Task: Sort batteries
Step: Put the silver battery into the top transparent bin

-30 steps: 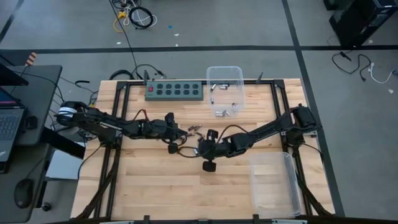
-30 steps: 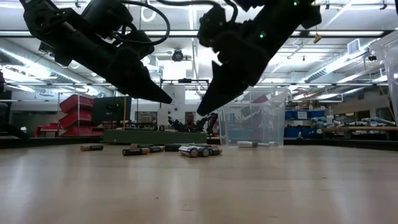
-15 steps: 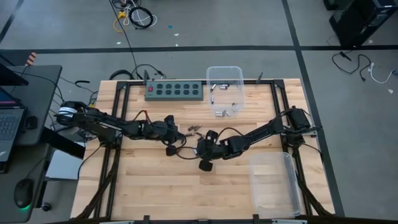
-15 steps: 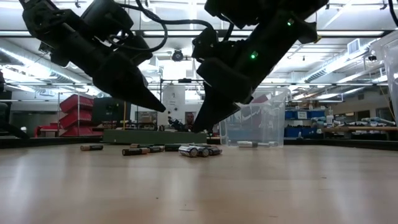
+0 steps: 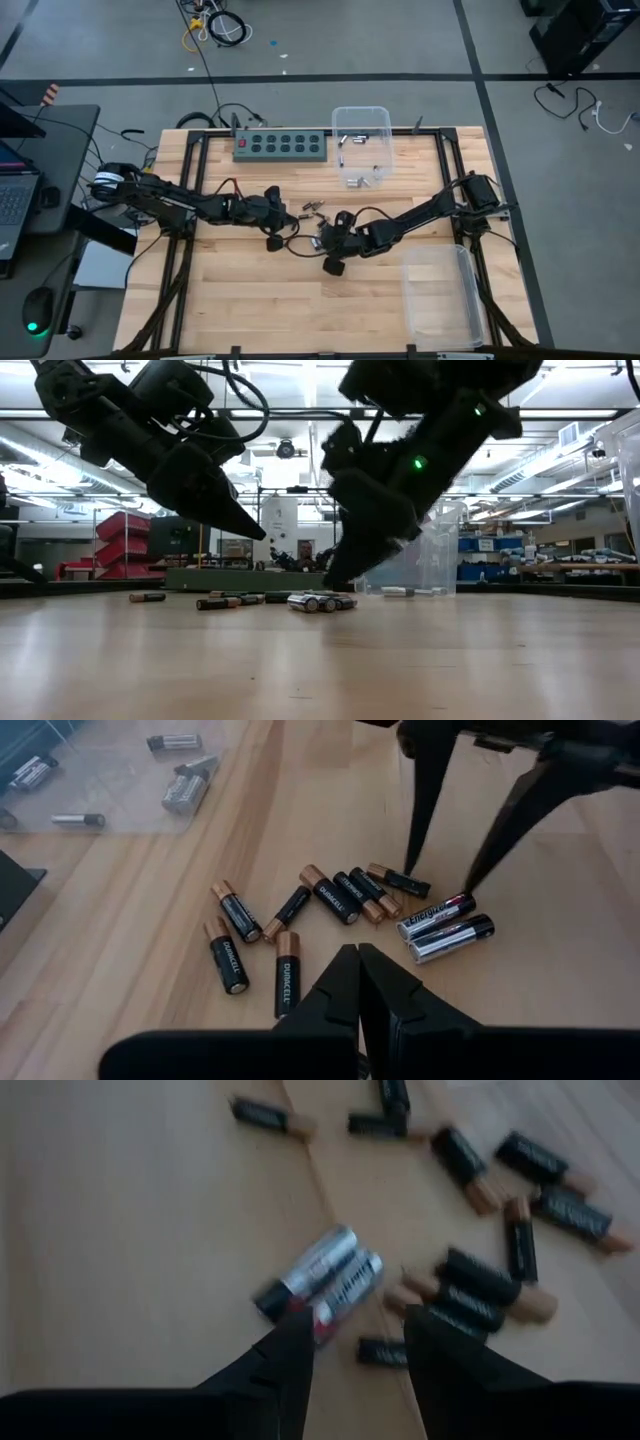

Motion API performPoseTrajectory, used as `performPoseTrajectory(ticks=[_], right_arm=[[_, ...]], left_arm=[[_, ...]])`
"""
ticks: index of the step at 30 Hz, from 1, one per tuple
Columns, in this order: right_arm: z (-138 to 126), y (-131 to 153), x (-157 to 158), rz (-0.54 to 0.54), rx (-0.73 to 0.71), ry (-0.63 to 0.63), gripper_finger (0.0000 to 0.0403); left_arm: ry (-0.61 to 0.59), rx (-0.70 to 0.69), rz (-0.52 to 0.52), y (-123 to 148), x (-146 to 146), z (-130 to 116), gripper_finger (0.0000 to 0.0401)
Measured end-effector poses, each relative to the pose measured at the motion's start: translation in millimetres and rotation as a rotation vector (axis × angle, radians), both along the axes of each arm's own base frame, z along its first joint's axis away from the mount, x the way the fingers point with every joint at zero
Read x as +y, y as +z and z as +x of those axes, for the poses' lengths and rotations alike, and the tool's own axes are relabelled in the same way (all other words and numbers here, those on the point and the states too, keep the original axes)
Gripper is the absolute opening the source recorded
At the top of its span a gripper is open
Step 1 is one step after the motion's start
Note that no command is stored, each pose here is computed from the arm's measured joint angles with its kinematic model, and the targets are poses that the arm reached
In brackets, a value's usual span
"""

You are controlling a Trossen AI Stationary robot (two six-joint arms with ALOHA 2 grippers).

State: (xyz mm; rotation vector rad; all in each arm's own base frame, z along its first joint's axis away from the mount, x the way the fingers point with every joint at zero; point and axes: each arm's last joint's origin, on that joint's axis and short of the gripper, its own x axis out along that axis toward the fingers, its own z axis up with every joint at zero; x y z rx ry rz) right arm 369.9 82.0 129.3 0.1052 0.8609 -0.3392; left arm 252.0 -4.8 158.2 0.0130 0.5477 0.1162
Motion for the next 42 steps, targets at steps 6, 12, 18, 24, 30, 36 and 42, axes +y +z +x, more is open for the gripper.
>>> performPoseTrajectory(ticks=[6, 12, 18, 24, 30, 36, 42], right_arm=[[2, -4, 2, 0.005, -0.017, 0.006, 0.0144], [5, -20, 4, -0.003, -0.002, 0.022, 0.0145], [5, -20, 4, -0.009, 0.004, 0.03, 0.0142], [4, -21, 4, -0.013, 0.017, 0.034, 0.0121], [4, -21, 4, -0.003, 0.029, 0.063, 0.0045], [4, -20, 3, -0.003, 0.036, 0.08, 0.0027], [5, -17, 2, -0.009, 0.026, 0.092, 0.0028]], left_arm=[[0.001, 0.0, 0.0, 0, 0, 0, 0.0001], [0.001, 0.001, 0.0, 0, 0, 0, 0.0001], [0.0, 0.008, -0.004, -1, -1, 0, 0.0001], [-0.05, 0.01, -0.022, -1, -4, 0, 0.0001], [-0.309, 0.084, -0.071, -6, -18, -5, 0.0001], [-0.495, 0.148, -0.048, -12, -31, -12, 0.0001], [-0.536, 0.082, -0.01, -11, -40, -6, 0.0001]])
